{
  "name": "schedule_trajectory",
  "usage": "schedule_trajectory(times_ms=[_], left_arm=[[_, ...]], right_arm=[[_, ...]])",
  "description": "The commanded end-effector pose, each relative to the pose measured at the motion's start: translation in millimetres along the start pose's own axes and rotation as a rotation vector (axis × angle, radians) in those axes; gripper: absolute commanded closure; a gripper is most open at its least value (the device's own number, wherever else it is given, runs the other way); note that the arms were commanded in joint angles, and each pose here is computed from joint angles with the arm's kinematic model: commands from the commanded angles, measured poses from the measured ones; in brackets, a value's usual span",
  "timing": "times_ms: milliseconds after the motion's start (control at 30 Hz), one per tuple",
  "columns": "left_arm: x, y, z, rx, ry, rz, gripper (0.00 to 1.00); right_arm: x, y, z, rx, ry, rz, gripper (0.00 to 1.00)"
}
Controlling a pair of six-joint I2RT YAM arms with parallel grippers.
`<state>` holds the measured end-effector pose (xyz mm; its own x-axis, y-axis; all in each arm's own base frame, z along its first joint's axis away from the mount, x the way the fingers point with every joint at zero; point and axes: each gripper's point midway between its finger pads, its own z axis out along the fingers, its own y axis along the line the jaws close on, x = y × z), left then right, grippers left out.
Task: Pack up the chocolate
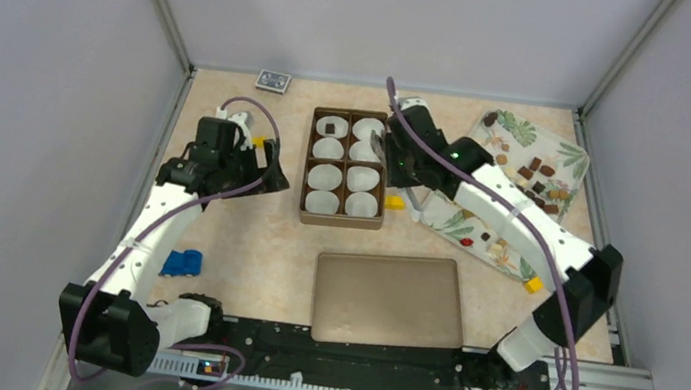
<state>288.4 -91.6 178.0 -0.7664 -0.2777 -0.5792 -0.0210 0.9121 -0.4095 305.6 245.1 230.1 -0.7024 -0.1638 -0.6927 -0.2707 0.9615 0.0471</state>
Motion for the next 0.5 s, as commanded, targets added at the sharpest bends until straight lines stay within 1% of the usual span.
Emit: schedule_trajectory(times_ms=[0,167,467], left_arm=[[-16,-3,-18,-0.013,-0.062,0.009,0.03],[-14,-3,-24,-0.014,-0.072,0.001,0.03],[-11,-3,-31,-0.017,-0.077,-0.008,0.03]], right_arm=[[-39,61,17,-0.139,-0.093,-0.051,0.97],[-47,93,57,-0.181,-0.070,-0.077,0.97],[-51,111,103,-0.165,-0.046,-0.114,0.93]])
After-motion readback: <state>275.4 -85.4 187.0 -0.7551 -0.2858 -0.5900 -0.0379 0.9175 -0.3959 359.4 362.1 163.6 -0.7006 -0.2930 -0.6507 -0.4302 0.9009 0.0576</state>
